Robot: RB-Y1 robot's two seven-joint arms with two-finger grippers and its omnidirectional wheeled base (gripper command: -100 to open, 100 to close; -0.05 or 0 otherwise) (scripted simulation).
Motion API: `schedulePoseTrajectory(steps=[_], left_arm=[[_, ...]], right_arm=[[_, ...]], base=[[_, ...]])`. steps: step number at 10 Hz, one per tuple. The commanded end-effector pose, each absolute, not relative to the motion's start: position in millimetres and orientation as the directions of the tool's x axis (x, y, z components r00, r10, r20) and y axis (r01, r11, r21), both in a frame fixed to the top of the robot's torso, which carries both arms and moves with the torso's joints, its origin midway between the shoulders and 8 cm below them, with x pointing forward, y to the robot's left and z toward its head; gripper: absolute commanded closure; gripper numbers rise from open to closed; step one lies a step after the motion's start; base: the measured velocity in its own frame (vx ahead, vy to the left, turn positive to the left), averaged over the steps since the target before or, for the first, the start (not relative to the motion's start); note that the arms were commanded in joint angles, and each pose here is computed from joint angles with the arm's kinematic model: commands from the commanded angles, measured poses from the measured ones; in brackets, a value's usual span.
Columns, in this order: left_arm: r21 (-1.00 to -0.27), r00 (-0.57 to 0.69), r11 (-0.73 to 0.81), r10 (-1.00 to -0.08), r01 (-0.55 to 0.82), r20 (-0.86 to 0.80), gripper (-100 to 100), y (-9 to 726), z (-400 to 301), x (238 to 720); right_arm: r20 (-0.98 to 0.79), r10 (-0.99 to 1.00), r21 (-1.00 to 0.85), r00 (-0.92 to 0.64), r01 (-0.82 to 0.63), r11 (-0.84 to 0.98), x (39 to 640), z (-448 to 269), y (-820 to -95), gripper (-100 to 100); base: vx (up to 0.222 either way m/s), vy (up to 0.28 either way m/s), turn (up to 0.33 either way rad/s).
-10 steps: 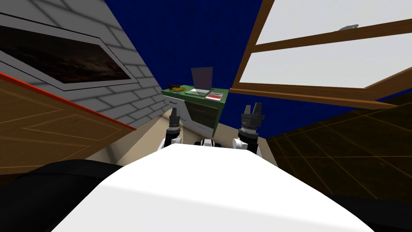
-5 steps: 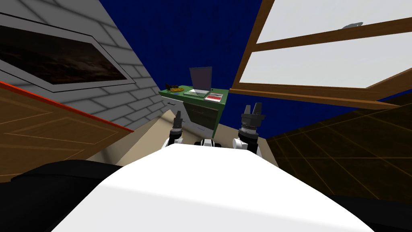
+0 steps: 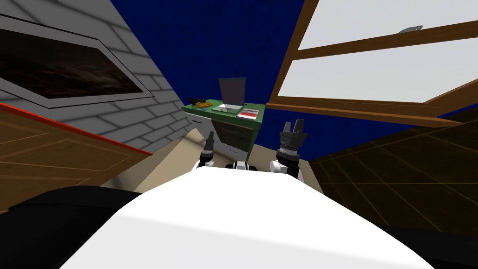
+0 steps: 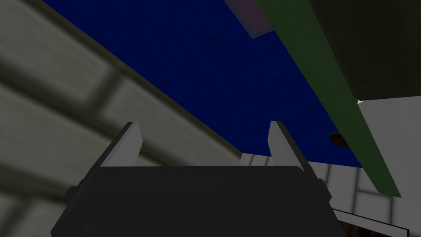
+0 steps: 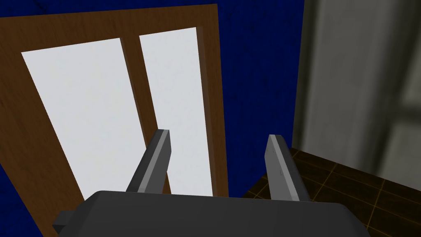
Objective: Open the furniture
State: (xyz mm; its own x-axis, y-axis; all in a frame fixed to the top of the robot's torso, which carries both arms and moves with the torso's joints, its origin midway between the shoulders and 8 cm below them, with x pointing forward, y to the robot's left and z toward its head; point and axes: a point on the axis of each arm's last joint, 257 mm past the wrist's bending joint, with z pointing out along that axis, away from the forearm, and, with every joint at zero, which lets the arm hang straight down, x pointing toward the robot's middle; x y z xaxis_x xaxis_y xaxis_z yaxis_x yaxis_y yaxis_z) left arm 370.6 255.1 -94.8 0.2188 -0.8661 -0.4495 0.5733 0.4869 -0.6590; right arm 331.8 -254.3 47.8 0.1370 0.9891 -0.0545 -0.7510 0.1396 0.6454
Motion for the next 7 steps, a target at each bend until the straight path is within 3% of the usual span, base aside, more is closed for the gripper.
schedulePoseTrajectory(steps=[1,7], left_arm=[[-0.656,0.209,0.497,-0.858,0.569,-0.469,-100,248.3,-111.7,371.4],[-0.656,0.180,0.511,-0.844,0.555,-0.505,-100,228.9,-154.4,372.5]], right_arm=[[-0.054,0.989,0.645,0.137,-0.751,0.140,331.8,47.8,-254.3,0],[-0.054,0.989,0.645,0.137,-0.751,0.140,331.7,47.8,-254.3,0]], base=[[0.051,0.007,-0.026],[0.060,0.015,-0.032]])
